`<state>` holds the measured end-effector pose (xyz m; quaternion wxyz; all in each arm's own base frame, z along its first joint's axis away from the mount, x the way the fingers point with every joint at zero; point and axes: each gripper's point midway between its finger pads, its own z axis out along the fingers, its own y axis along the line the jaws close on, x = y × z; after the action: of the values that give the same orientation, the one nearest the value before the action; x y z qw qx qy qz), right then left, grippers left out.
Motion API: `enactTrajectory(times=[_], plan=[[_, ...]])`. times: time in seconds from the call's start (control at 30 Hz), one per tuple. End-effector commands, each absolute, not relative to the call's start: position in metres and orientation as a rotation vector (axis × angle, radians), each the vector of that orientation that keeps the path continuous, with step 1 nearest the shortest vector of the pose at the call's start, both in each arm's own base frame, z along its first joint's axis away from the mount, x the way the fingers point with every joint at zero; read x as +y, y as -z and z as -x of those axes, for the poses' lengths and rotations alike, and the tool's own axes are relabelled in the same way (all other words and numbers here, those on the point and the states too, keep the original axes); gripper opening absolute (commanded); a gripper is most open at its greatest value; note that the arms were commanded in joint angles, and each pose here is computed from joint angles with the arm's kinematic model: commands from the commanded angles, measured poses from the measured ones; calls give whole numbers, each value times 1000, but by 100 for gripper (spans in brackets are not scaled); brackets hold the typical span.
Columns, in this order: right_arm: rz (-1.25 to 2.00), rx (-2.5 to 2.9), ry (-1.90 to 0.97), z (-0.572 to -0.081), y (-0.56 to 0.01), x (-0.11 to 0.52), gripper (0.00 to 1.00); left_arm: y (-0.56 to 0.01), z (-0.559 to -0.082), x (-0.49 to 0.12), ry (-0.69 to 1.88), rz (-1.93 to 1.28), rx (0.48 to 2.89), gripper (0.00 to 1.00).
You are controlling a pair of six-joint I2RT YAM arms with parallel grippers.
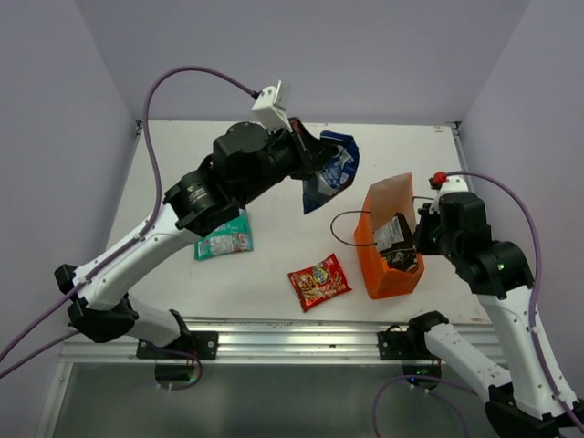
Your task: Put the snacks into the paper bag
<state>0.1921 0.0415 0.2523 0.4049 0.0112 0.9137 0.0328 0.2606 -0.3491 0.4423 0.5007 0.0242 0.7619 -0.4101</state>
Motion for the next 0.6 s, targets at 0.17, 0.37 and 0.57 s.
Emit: enactTrajectory(times=[0.17, 0.37, 0.57], plan=[[-24, 2291, -110, -189, -255, 44, 0, -450, -213, -471, 1644, -369, 1613, 0], [-29, 2280, -107, -187, -258, 42, 0, -439, -195, -499, 1838, -468, 1523, 0], [-26, 2284, -111, -187, -257, 43, 0, -433, -189, -511, 1940, -496, 1467, 0]])
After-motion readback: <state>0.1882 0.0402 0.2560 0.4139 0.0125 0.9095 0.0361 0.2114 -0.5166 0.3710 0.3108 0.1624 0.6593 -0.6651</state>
